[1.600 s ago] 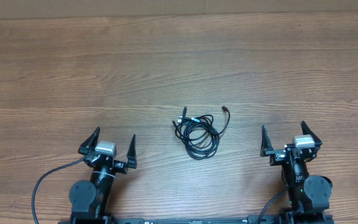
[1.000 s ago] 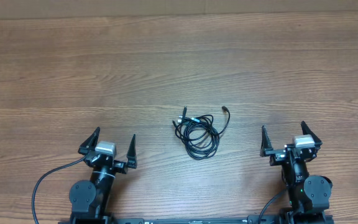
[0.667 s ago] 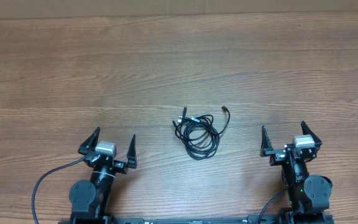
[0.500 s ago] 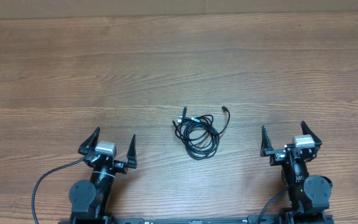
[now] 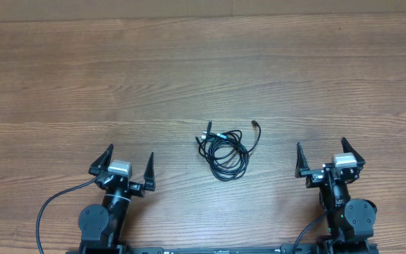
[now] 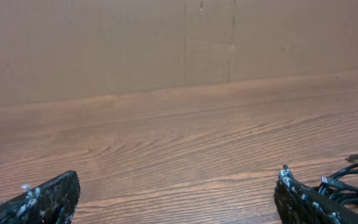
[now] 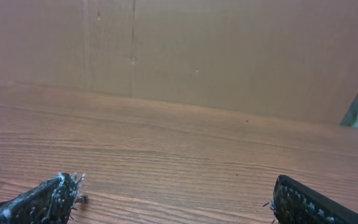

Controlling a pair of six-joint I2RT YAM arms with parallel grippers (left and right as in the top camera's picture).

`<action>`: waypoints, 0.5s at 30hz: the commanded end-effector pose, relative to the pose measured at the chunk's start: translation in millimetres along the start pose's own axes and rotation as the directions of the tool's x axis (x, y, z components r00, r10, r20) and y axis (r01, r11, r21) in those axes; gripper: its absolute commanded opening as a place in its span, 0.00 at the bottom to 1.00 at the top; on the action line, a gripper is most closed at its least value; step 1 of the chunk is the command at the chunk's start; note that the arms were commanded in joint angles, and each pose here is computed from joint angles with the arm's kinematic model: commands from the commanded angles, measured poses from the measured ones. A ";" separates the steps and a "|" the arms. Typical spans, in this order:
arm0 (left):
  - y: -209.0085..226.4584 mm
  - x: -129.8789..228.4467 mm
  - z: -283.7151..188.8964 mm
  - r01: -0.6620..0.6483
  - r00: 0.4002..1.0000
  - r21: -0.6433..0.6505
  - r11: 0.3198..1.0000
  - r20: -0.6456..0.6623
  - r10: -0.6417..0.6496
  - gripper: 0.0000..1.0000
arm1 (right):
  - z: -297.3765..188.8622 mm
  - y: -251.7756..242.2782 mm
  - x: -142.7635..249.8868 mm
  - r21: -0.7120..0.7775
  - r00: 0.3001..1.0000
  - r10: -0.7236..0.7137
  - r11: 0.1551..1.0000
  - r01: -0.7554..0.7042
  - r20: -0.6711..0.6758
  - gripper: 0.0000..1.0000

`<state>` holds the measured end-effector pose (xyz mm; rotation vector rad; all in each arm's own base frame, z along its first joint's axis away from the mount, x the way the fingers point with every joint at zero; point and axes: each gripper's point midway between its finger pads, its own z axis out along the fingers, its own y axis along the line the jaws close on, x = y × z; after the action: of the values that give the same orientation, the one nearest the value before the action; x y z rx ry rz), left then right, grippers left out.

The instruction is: Untangle cables

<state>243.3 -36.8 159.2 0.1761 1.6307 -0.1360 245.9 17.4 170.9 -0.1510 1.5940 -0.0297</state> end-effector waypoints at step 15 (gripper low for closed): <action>-20.3 -20.6 -2.5 0.159 0.983 0.133 0.978 0.068 -0.169 0.99 | 0.0 -0.2 1.2 0.001 1.000 -0.001 1.000 0.001 0.006 1.00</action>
<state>242.5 -43.0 168.5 0.1476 1.5977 -0.2190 245.9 17.5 170.8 -0.1513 1.5943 -0.0294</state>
